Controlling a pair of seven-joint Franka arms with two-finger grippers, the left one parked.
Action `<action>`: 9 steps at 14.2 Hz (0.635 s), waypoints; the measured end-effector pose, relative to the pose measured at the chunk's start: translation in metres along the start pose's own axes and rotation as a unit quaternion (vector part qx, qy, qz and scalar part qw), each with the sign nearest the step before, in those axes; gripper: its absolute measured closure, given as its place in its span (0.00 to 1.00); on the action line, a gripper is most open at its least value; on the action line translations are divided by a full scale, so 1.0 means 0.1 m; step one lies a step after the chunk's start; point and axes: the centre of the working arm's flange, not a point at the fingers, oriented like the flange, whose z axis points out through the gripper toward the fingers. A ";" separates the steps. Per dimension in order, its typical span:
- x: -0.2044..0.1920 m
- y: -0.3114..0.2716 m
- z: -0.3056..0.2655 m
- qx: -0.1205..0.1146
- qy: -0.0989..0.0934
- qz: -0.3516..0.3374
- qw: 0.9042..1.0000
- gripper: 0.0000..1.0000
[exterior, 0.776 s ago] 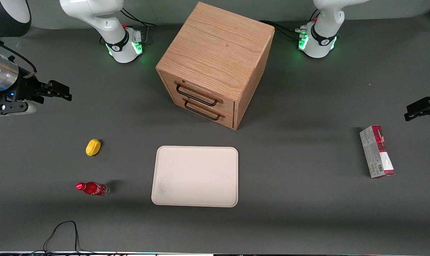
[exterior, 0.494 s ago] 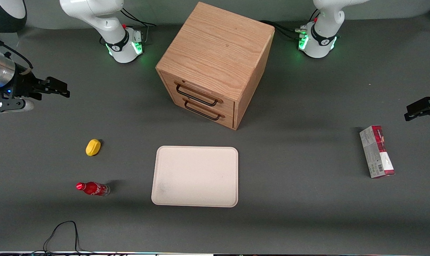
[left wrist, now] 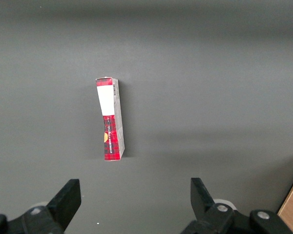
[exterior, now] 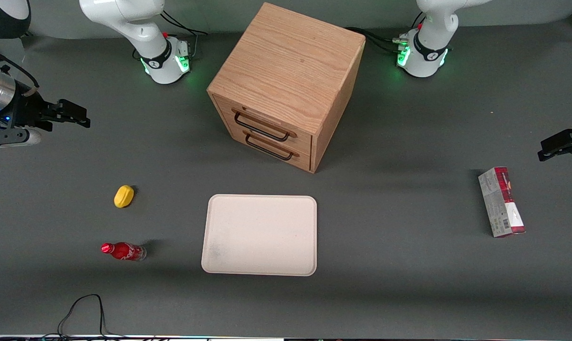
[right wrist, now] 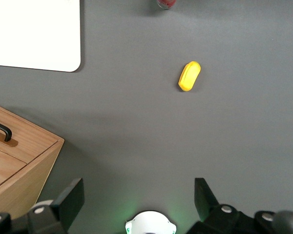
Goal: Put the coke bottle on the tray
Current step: 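Move the right gripper toward the red Coca-Cola bottle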
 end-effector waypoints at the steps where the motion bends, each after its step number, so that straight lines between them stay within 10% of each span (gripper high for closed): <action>1: 0.00 0.00 0.00 0.000 0.000 0.000 1.000 0.00; 9: 0.38 0.03 -0.37 -0.006 0.024 0.006 1.000 0.00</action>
